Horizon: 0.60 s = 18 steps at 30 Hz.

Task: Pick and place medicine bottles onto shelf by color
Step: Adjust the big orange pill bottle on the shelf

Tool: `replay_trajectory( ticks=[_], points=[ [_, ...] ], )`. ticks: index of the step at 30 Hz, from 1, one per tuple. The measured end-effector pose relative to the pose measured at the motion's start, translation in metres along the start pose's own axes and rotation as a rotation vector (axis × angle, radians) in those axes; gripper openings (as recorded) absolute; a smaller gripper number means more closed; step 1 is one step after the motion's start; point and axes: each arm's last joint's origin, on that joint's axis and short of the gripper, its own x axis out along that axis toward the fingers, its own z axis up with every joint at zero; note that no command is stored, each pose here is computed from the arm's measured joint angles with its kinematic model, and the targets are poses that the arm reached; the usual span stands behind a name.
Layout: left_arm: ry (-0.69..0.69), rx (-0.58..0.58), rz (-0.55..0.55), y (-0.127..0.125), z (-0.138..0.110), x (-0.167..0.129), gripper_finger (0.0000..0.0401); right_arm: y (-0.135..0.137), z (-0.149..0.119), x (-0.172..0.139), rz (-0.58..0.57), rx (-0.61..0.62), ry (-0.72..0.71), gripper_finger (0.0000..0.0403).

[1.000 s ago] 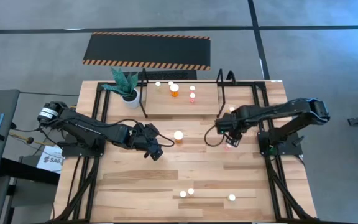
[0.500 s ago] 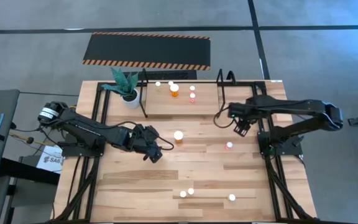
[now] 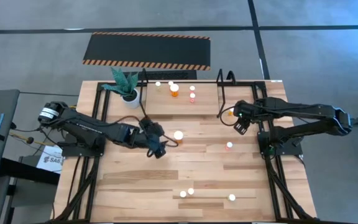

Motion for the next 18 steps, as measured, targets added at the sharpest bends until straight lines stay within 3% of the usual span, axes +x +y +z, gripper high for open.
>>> replay_trajectory(
  ticks=[4,12,18],
  points=[
    [-0.098,0.062,-0.036,0.010,0.019,0.009,0.0293,-0.001,0.000,0.000,-0.036,0.001,-0.016,0.0225],
    [-0.213,0.342,-0.012,0.043,0.047,0.024,0.0293,0.002,0.004,0.005,-0.047,-0.007,0.002,0.0225],
    [-0.203,0.290,0.042,0.078,0.057,0.036,0.0293,0.010,0.014,0.013,-0.033,0.008,-0.027,0.0225]
  ],
)
